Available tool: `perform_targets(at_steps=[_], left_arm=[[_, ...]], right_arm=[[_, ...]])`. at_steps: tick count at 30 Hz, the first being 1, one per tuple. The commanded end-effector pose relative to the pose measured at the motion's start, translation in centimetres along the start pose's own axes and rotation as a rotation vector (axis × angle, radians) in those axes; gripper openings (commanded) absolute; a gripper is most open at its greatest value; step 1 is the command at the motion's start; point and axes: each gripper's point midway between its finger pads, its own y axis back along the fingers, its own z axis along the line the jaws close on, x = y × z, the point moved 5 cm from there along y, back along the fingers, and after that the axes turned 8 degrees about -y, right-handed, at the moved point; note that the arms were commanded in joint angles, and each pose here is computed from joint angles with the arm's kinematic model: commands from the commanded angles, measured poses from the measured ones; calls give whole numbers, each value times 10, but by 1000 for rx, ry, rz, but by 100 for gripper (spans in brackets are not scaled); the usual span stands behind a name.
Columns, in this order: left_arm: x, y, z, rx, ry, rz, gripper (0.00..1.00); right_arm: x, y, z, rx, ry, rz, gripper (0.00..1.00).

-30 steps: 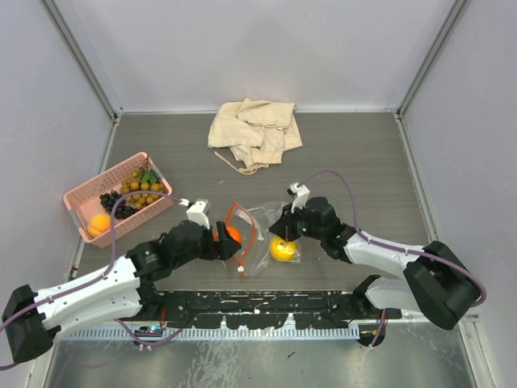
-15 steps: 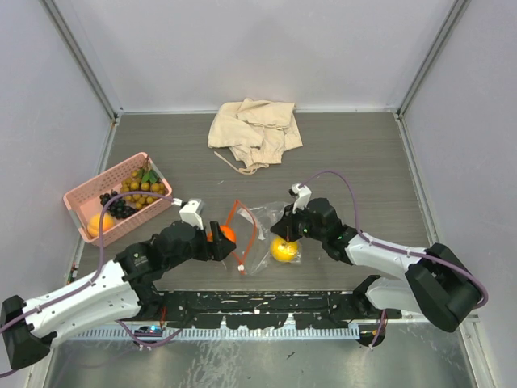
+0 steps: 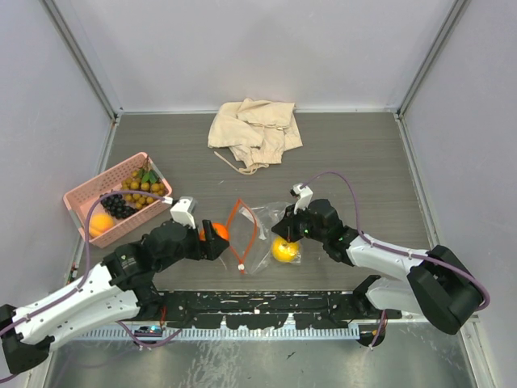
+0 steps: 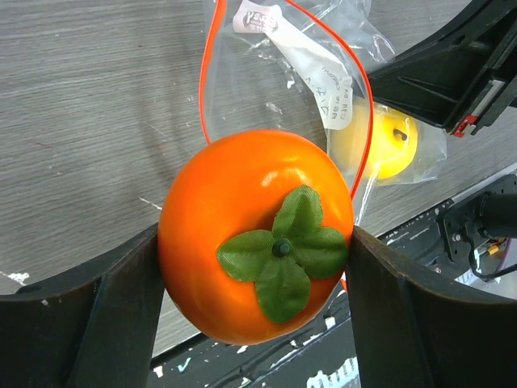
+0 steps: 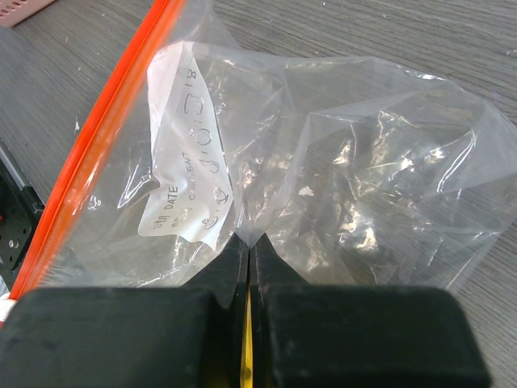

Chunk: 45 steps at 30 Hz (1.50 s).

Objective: Open the zip-top bag and remove the fake food
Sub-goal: Place the fake fruit in the bin.

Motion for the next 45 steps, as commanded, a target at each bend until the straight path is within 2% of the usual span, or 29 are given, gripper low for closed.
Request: perform_targets(at_steps=[1,11,31,37,45], left_arm=[[-22,13,-5,1,-19,-66,36],[-31,20,-4,-22,-50,-77,36],[-71,41,13,-176,-194,-134,37],[-86,43,31,-241,-182,-160,35],[-102,36,60,-293,-124,-133,34]], right_arm=[[-16,2,10,-34,35,-78,1],[-15,1,9,-30,34,-78,1],[-15,3,9,-33,34,-83,1],[-16,5,9,-36,35,-90,1],[-15,5,8,-33,36,-91,1]])
